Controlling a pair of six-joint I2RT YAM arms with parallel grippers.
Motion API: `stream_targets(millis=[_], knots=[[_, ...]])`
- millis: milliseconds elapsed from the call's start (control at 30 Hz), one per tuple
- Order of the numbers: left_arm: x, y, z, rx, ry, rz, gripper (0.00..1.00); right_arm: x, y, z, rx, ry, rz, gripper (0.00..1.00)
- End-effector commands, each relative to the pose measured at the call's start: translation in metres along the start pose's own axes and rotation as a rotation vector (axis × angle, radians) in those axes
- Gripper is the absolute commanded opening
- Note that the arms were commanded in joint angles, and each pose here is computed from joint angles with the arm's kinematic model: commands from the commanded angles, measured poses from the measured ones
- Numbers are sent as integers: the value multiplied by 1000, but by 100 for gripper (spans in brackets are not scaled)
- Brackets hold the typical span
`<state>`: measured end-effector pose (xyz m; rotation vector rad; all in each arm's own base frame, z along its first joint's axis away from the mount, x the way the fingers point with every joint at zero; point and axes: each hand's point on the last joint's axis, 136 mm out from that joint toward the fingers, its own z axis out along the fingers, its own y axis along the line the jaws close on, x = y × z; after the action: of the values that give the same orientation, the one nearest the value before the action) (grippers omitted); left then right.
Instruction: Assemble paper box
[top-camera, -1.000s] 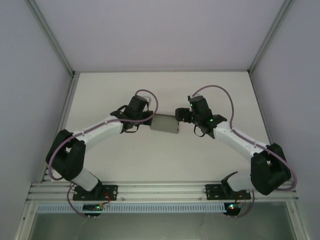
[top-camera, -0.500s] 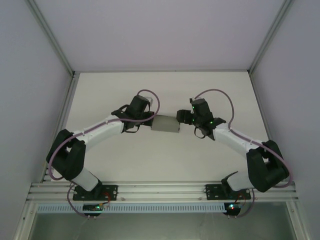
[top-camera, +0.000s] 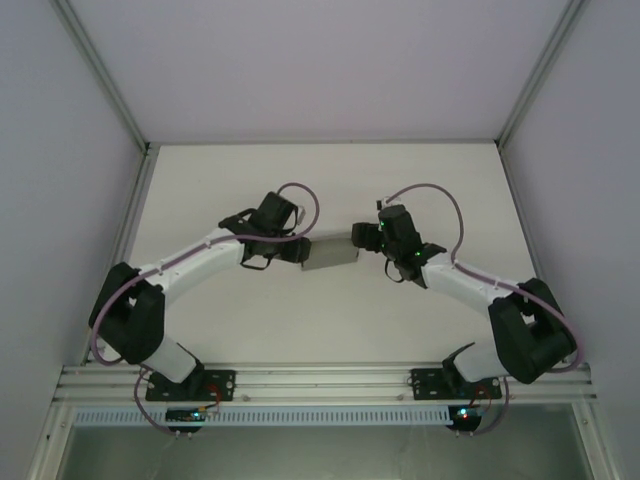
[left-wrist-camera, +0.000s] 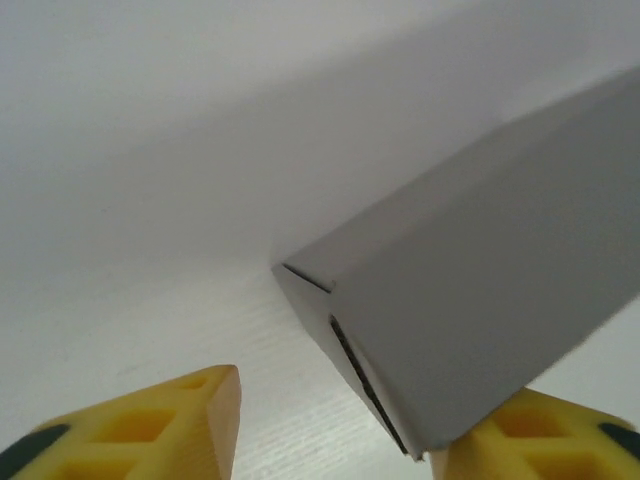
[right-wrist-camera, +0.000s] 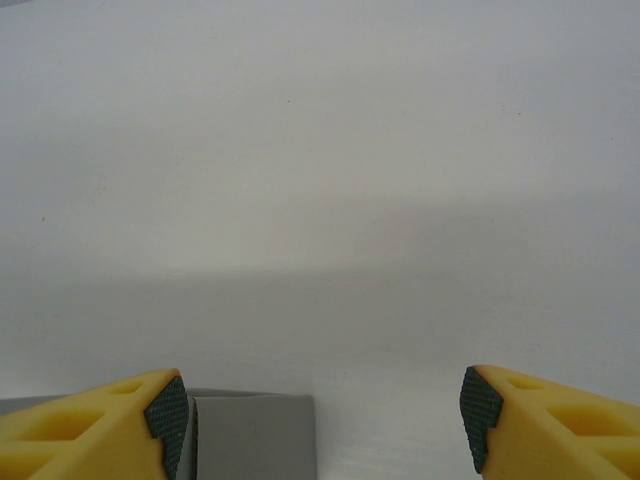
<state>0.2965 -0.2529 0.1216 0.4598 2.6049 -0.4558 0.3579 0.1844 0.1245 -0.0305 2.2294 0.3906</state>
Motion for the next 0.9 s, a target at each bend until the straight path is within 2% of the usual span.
stream_targets(millis=[0, 100, 167, 433, 600, 867], knots=[[10, -21, -19, 87, 57, 70, 67, 64, -18, 7, 69, 209, -54, 75], [1, -24, -28, 105, 35, 80, 83, 67, -19, 9, 75, 213, -55, 74], [-4, -26, -33, 118, 19, 66, 100, 69, -21, 11, 81, 220, -57, 74], [-33, 15, -41, 124, -89, -177, 100, 80, -25, 14, 103, 253, -62, 74], [-31, 33, -29, 144, -79, -254, 100, 85, -27, 16, 117, 270, -71, 74], [-4, 57, -2, 125, -14, -330, 84, 91, -30, 15, 123, 285, -70, 73]])
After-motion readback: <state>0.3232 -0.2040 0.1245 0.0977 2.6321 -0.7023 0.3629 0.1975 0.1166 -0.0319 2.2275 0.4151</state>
